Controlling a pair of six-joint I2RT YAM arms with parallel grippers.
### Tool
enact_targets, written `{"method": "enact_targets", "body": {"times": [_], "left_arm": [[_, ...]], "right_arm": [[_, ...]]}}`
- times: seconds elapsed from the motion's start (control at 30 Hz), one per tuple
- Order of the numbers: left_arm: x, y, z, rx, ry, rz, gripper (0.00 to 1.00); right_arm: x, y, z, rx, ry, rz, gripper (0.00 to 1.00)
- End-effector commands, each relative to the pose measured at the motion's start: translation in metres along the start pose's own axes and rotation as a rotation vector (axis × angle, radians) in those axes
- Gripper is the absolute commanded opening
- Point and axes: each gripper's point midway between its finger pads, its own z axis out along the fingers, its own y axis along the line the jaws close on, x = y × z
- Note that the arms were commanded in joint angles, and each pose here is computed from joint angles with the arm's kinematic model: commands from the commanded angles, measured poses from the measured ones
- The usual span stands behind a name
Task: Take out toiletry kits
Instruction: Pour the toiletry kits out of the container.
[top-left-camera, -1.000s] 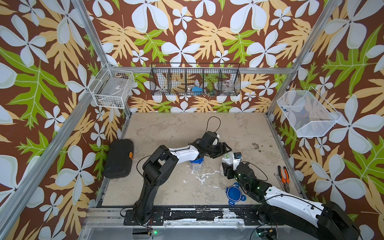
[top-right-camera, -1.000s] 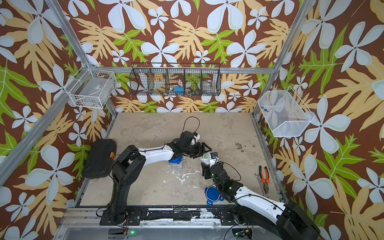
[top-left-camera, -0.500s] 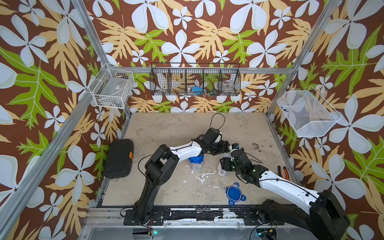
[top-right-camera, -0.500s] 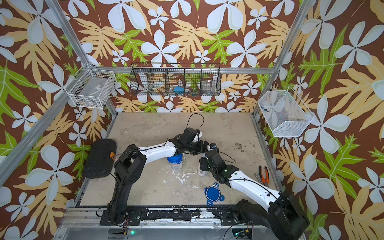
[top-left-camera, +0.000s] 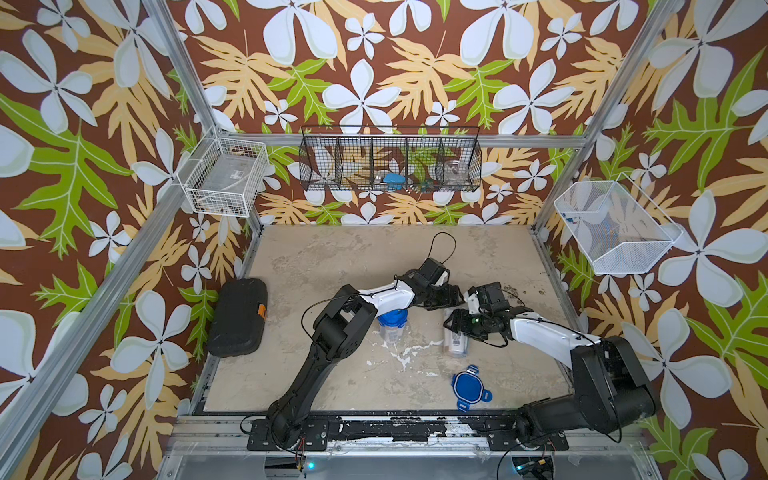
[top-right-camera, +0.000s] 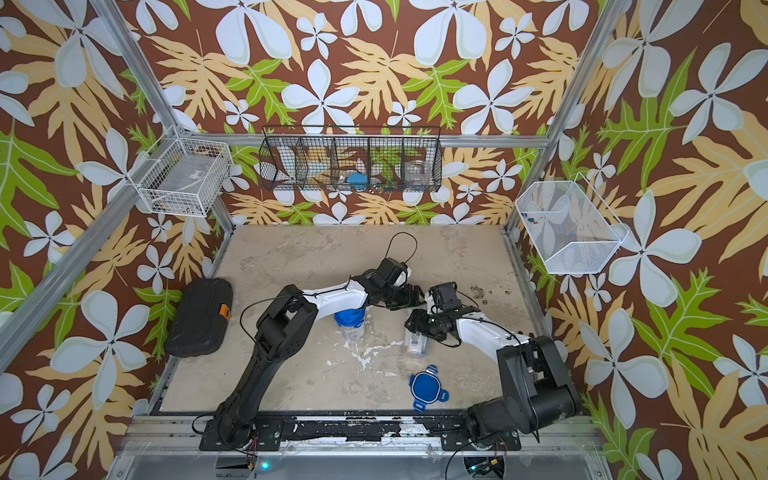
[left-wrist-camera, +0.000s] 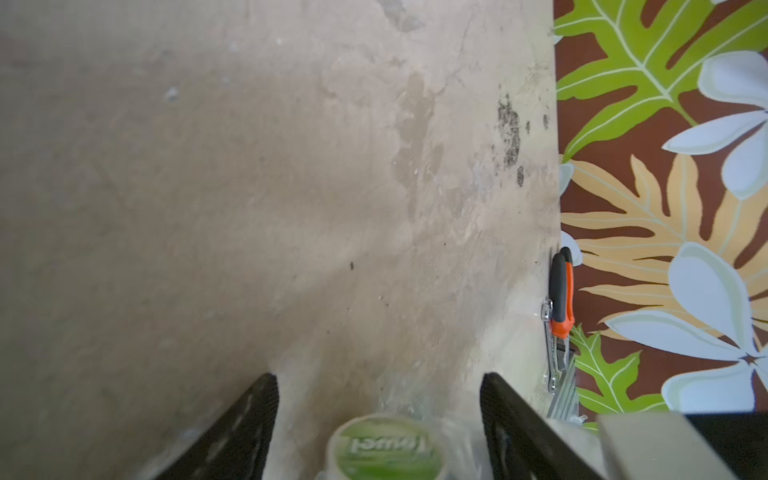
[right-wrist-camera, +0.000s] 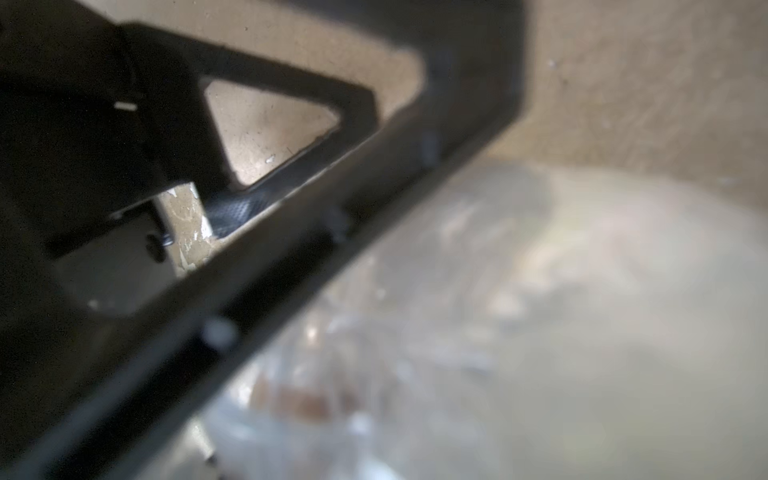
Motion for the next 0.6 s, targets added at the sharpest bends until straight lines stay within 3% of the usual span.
{"method": "enact_targets", "body": {"times": [0.0,0.2,0.37,0.57], "left_arm": [[0.030,0.023,0.003,-0.074,0.117,0.008,0.79],[-0.020,-0.003,-0.027,-0.040,-0.018,0.022,0.83],[-0.046,-0.015,-0.055,-0.032,-0.079,0.052,0.85],[-0.039,-0.030,-0.091,0.007,-0.118,0.074,0.84]], "right_arm": [[0.014,-0.038,0.002,0.203,0.070,-0.021,0.73],[-0.004,-0.011,-0.044,0.225,-0.076,-0.113,0.94],[0.011,0.001,-0.058,0.306,-0.113,-0.188,0.98],[0.030,0.002,-0.055,0.324,-0.172,-0.194,1.00]]}}
